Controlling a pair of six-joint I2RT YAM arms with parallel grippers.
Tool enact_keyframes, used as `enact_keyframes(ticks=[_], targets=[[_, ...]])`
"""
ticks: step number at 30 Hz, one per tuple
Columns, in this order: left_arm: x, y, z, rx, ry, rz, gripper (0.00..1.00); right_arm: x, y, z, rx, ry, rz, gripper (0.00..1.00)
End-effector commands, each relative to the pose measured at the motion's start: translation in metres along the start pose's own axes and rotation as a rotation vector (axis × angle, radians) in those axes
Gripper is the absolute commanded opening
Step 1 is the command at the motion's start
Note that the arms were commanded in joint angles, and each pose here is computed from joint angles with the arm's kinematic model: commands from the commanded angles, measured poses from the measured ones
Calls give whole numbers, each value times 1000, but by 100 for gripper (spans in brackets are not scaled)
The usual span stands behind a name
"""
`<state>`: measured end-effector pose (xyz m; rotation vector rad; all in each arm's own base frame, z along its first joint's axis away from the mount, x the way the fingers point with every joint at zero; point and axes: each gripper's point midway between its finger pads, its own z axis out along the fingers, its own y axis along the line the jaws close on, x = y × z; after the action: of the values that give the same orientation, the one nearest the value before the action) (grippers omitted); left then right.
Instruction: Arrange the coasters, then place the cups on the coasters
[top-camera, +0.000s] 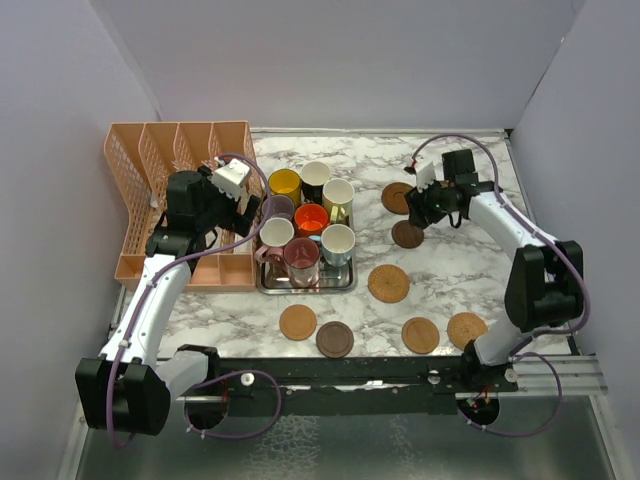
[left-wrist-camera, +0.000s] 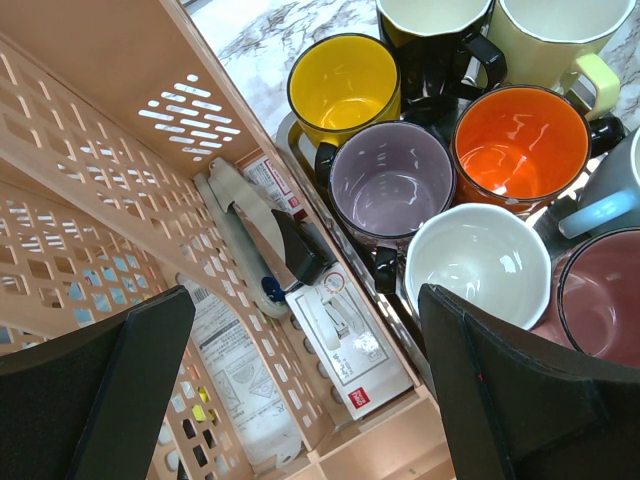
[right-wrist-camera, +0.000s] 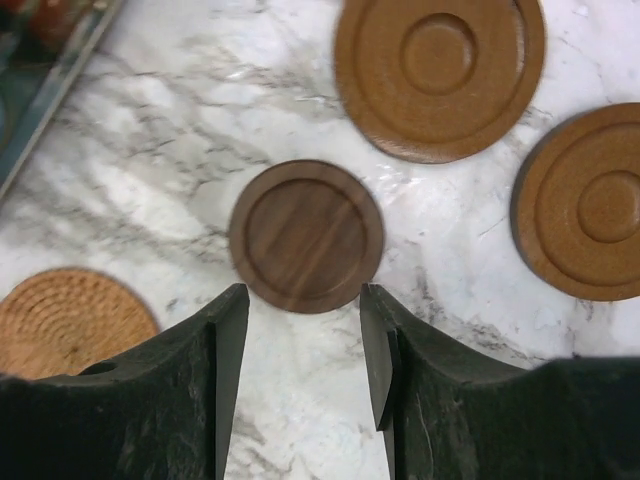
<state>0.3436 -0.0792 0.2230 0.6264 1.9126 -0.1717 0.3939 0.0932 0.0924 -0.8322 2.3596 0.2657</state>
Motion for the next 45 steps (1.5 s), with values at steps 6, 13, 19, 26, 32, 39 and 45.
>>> enact_keyframes(ticks=[6, 13, 19, 26, 32, 39, 45], targets=[[-4, -4, -2, 18, -16, 13, 99, 26, 84, -29, -224, -57, -183, 55], [-3, -6, -3, 24, -16, 14, 99, 56, 138, -21, -349, -37, -272, 56], [-3, -7, -4, 25, -20, 16, 99, 74, 151, 0, -351, 47, -302, 49], [-2, -8, -5, 28, -22, 18, 99, 90, 137, 14, -278, 125, -324, 45], [-3, -8, -5, 32, -26, 23, 99, 111, 121, 21, -203, 210, -343, 43], [-3, -8, -6, 29, -24, 23, 99, 122, 97, 11, -148, 228, -330, 38], [0, -9, -5, 31, -19, 25, 99, 135, 92, 0, -154, 259, -342, 38]])
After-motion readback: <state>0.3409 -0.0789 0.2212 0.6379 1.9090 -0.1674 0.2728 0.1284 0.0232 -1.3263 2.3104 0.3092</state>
